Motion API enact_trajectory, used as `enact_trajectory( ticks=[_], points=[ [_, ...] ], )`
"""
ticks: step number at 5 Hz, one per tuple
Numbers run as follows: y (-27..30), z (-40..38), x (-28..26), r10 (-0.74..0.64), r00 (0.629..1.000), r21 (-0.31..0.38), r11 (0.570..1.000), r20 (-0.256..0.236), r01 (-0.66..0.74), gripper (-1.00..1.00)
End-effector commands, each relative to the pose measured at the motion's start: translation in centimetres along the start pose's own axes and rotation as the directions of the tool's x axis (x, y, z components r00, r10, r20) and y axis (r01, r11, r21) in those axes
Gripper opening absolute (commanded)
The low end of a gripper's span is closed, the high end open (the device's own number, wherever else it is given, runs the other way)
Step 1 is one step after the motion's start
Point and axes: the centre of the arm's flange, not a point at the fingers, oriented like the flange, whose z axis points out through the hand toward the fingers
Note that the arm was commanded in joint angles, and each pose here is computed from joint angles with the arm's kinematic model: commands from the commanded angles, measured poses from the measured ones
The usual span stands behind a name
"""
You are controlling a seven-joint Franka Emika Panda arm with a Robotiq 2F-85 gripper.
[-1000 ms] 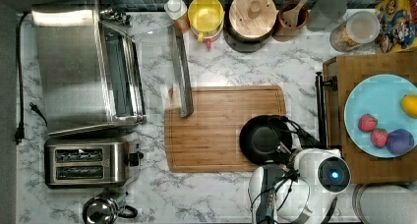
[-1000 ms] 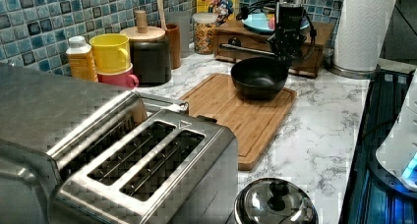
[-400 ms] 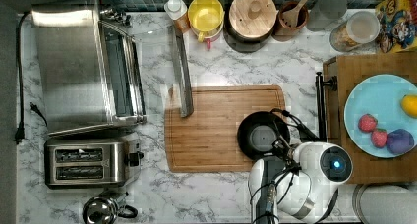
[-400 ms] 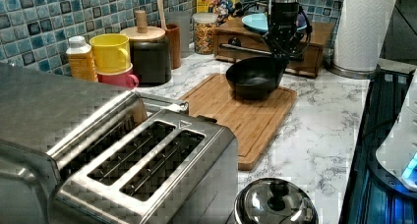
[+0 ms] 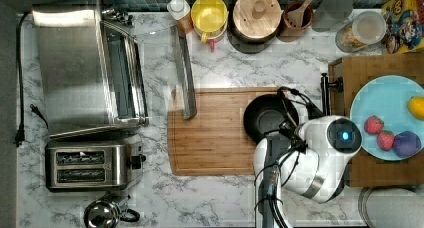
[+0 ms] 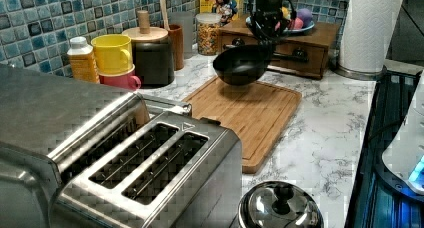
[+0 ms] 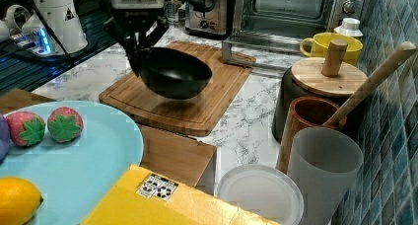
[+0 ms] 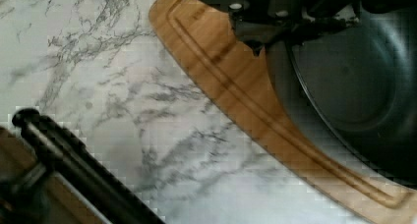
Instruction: Pick up the bowl.
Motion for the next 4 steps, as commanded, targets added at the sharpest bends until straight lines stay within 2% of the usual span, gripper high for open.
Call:
enact_trajectory(
  ticks=[1, 2, 3, 4],
  points=[
    [-16.6, -21.3, -2.7, -0.442, 0.849, 0.077, 0.873, -0.288, 0.481, -1.00],
    [-18.9, -21.1, -5.8, -0.545, 0.788, 0.037, 0.815, -0.287, 0.578, -1.00],
    [-19.4, -20.6, -7.2, -0.595, 0.766, 0.014, 0.788, -0.245, 0.616, -1.00],
    [-18.5, -18.6, -7.1, -0.577, 0.789, 0.000, 0.807, -0.212, 0.590, -1.00]
  ],
)
